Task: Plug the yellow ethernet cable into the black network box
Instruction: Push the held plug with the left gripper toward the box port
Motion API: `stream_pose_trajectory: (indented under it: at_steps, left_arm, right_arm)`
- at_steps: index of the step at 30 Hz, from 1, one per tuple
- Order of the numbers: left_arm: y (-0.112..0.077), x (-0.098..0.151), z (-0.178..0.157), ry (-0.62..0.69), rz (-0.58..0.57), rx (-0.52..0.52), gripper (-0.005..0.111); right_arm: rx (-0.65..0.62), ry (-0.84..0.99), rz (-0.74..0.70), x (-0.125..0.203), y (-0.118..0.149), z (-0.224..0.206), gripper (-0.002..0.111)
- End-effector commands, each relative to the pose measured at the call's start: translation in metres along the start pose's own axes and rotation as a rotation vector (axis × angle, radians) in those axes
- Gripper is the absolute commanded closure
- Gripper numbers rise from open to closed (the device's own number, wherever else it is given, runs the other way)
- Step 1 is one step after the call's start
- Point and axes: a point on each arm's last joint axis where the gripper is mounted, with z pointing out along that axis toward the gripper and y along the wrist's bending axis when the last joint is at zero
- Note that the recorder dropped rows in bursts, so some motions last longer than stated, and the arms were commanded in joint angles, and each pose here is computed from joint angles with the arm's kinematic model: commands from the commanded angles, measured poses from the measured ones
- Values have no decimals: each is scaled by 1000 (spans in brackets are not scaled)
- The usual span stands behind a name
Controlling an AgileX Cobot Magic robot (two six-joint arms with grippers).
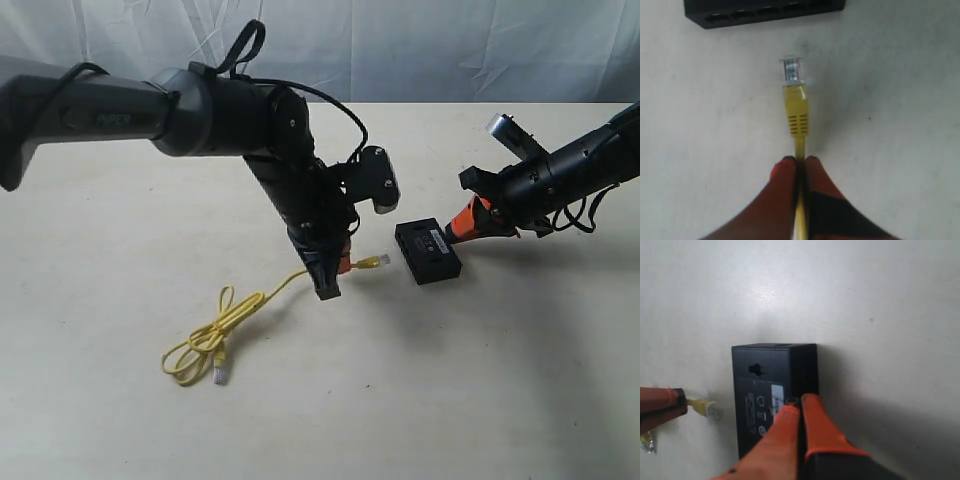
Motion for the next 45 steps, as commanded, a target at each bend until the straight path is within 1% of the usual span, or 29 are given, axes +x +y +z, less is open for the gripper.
stream_pose_trajectory:
  at_steps: [1,9,13,18,25,29,31,36,41,45]
  left_arm:
    - [1,-3,5,-34,-20,-8,107]
    - [3,-5,5,-59,-36,-27,107]
    - [5,-11,3,-98,-68,-25,107]
    - [7,-15,0,-113,-67,-34,107]
    - [7,-14,0,-108,-65,-32,107]
    - [8,-7,13,-59,-40,-28,107]
    - [9,-5,16,-44,-46,-28,107]
    - [13,-8,17,-68,-48,-72,107]
    - [18,-14,14,-91,-46,-86,107]
    - [17,-12,18,-69,-37,-75,107]
  right_arm:
    - [5,-10,-6,-1,-2,-1,108]
    - [3,-8,-7,-1,-1,-1,108]
    - [3,-8,-7,-1,-1,-1,108]
    - [-2,-4,-7,-1,0,-1,108]
    - [-3,-2,-7,-1,0,-1,108]
    - [-3,-2,-7,-1,0,-1,108]
    - [-3,-2,-7,-1,0,-1,108]
    - [-2,-4,-7,-1,0,-1,108]
    - [-3,-2,-7,-1,0,-1,108]
    - [-3,-2,-7,-1,0,-1,108]
